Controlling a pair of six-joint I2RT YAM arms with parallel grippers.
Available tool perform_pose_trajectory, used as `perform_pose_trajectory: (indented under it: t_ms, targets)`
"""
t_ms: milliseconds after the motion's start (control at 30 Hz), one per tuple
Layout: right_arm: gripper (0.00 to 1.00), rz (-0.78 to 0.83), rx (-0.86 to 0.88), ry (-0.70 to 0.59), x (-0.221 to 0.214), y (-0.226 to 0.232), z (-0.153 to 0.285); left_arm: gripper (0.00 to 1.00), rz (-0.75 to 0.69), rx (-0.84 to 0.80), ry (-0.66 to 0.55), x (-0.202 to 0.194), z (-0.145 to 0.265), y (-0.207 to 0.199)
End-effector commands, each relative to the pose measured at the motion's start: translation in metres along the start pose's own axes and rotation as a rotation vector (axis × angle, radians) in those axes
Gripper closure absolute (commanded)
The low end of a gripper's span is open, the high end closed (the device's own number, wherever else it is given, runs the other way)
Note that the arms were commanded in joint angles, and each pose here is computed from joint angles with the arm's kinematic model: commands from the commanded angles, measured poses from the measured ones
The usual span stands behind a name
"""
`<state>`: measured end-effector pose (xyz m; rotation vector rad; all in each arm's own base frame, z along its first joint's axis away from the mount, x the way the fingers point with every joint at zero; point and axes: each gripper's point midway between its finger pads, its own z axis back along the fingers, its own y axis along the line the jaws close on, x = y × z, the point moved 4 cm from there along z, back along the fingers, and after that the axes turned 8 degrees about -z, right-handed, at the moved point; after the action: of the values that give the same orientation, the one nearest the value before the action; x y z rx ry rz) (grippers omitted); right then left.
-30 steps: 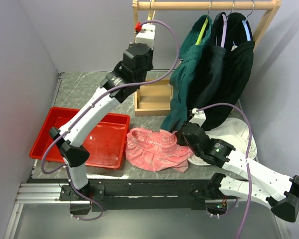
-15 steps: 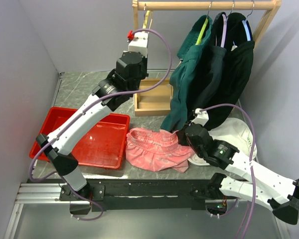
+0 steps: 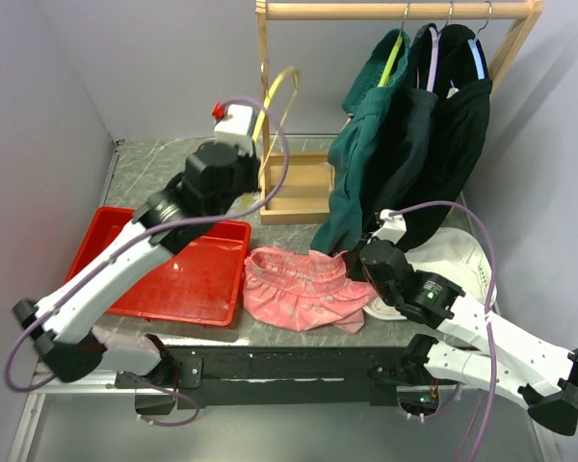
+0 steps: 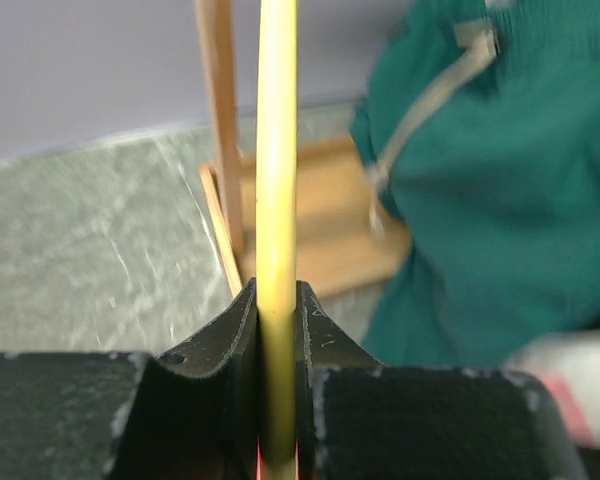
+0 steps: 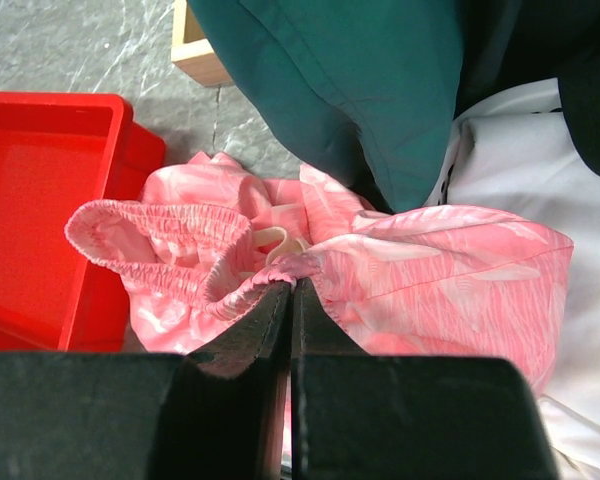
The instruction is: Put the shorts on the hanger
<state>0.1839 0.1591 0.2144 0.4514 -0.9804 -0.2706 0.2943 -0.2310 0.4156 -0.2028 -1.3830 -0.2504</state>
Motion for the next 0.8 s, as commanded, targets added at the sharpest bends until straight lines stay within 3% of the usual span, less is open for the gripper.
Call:
perform_pose_trajectory:
  t_ms: [0, 133, 267, 467, 767]
  targets:
    - [1.00, -0.021, -0.008, -0.049, 0.008, -0.002, 0.001, 0.99, 0.019, -0.197, -0.037, -0.001, 0.046, -0.003]
    - [1.00, -0.013, -0.026, -0.062, 0.009, -0.006, 0.001, 0.99, -0.027, -0.260, 0.033, -0.045, 0.076, 0.009]
    - [1.00, 0.002, -0.068, -0.078, 0.008, -0.016, -0.001, 0.99, -0.027, -0.363, 0.038, -0.065, 0.120, 0.020]
    - [1.00, 0.024, -0.164, -0.082, 0.010, -0.033, -0.008, 0.99, -0.065, -0.528, 0.172, -0.103, 0.160, 0.019]
    - [1.00, -0.004, -0.208, -0.109, 0.034, -0.048, -0.012, 0.99, -0.037, -0.687, 0.187, -0.107, 0.200, 0.017]
